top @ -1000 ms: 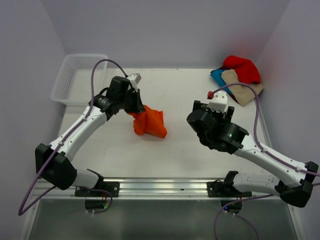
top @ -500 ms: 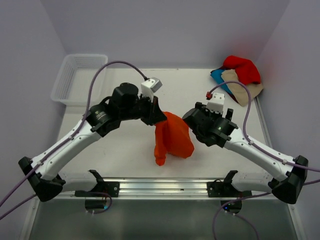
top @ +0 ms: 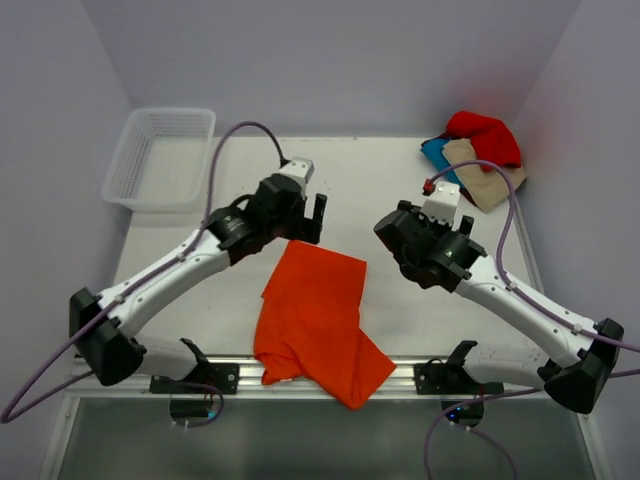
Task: Fold and stack the t-shirts
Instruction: Move the tshirt to the center of the board, then flatten the tshirt out
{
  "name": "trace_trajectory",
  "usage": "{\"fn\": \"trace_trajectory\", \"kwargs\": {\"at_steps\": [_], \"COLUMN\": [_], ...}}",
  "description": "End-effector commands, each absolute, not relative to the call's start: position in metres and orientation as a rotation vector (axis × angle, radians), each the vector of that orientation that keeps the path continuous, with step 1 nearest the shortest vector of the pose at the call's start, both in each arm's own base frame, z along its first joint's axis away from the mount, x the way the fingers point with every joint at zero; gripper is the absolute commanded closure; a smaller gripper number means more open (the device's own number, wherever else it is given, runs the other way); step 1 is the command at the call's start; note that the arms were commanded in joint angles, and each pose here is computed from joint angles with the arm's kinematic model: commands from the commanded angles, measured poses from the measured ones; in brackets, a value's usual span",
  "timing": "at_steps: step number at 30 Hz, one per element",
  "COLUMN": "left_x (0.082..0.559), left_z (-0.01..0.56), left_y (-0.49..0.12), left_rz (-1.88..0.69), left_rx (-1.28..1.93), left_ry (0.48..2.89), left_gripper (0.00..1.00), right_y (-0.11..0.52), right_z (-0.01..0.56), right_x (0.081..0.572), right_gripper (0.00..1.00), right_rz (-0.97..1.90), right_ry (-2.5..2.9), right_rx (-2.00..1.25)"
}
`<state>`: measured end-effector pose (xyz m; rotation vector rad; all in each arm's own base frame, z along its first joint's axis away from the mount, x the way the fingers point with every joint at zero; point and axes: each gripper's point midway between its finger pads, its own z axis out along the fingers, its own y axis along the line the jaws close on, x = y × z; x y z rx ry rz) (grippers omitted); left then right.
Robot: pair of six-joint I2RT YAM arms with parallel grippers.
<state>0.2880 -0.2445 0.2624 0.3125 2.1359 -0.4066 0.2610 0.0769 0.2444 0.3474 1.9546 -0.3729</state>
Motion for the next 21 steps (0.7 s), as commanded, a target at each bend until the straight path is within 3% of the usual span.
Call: {"fn": "trace_trajectory", "kwargs": {"at_steps": [1,7,11,18,21], "left_x": [0.294,0.26,0.23,0.212,0.203], "left_z": [0.191,0.184,0.152,0.147,0.139], "left_y": [-0.221,-0.222,-0.199,-0.177,-0.183], "left_rz": [-0.155,-0.319,-0.259,-0.279,-0.335], "left_rx": [0.289,0.156,0.082,-0.157,-0.184], "left_ry": [2.306,2.361,2.448,2.436,2.457], "left_gripper": [0.0,0.0,0.0,0.0,0.0], "right_y": [0.089,0.098,0.117,0.198,0.24], "right_z": [0.24,0.219,0.196,0.109,0.063], "right_x": [0.265,0.263,0.265,0.271,0.263], "right_gripper": [0.01,0.01,0.01,0.07,0.17], "right_rz": [-0.324,-0.304,-0.194,0.141,0.272], "right_ry": [1.989,2.058,2.105,2.345,2.5], "right_rx": [0.35,0.29,0.22,-0.008,-0.178]}}
